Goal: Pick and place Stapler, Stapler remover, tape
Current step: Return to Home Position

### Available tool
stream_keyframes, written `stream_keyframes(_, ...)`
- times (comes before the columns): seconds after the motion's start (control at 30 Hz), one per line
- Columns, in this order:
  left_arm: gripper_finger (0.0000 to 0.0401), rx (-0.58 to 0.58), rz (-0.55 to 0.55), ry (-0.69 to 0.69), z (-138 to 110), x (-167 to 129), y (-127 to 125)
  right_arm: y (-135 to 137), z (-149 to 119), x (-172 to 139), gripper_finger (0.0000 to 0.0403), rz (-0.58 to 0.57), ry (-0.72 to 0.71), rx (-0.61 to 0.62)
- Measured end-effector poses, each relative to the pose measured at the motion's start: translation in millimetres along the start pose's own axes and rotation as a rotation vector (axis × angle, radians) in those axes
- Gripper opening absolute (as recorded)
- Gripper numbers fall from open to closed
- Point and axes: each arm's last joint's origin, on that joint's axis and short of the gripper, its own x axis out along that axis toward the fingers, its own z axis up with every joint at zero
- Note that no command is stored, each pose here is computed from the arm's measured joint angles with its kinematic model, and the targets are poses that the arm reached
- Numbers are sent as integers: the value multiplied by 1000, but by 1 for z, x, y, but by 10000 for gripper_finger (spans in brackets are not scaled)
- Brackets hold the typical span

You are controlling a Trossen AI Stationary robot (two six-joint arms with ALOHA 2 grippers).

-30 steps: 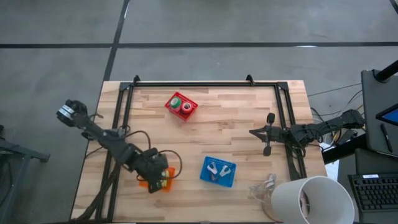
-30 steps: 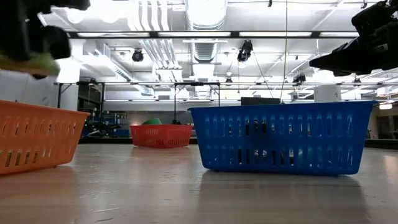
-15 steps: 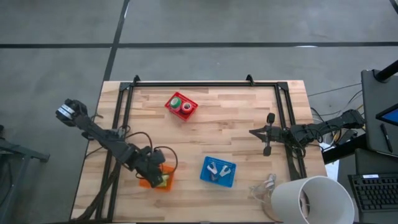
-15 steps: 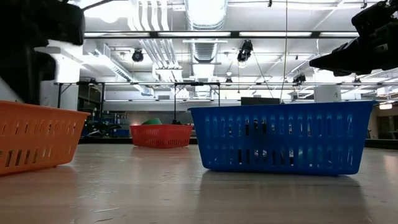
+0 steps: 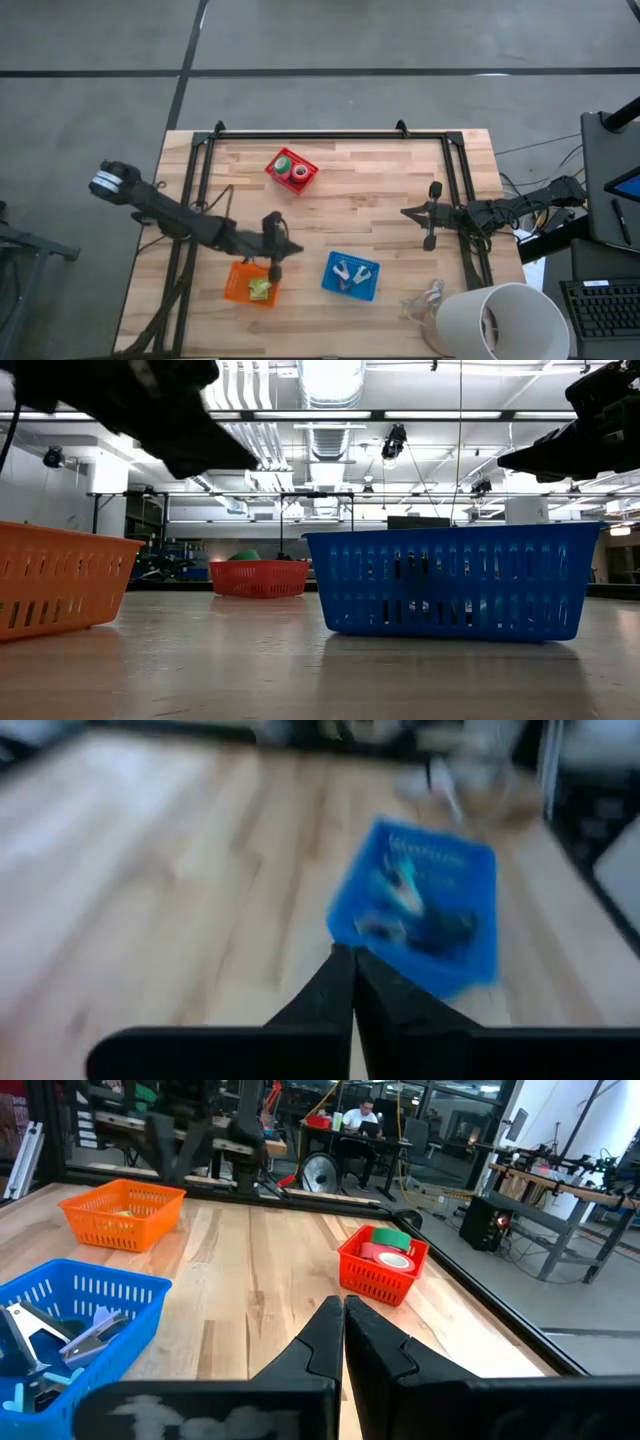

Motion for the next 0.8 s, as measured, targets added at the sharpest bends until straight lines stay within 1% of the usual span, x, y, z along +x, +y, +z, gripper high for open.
stream_keyframes(0.07, 6, -6, 21, -91, -1, 2, 15, 0, 0, 0, 8, 0, 0, 0)
stream_keyframes(0.13, 11, -9, 53, -156, -3, 2, 30, 0, 0, 0, 8, 0, 0, 0)
stream_keyframes(0.2, 18, -10, 81, -166, -8, -1, 41, 0, 0, 0, 8, 0, 0, 0)
stream_keyframes(0.23, 20, -13, 78, -166, -9, -3, 44, 0, 0, 0, 8, 0, -1, 0)
stream_keyframes(0.4, 21, 5, 26, -196, 0, -31, 47, 0, 0, 0, 8, 1, -1, 0)
stream_keyframes(0.53, 14, 7, 32, -228, 11, -61, 53, 0, 0, 0, 8, 0, -1, 0)
stream_keyframes(0.73, 6, 17, 34, -227, 13, -91, 60, 0, 0, 0, 8, 0, -1, 0)
stream_keyframes(0.8, 8, 59, 53, -208, 11, -97, 63, 0, 0, 0, 8, 0, -1, 1)
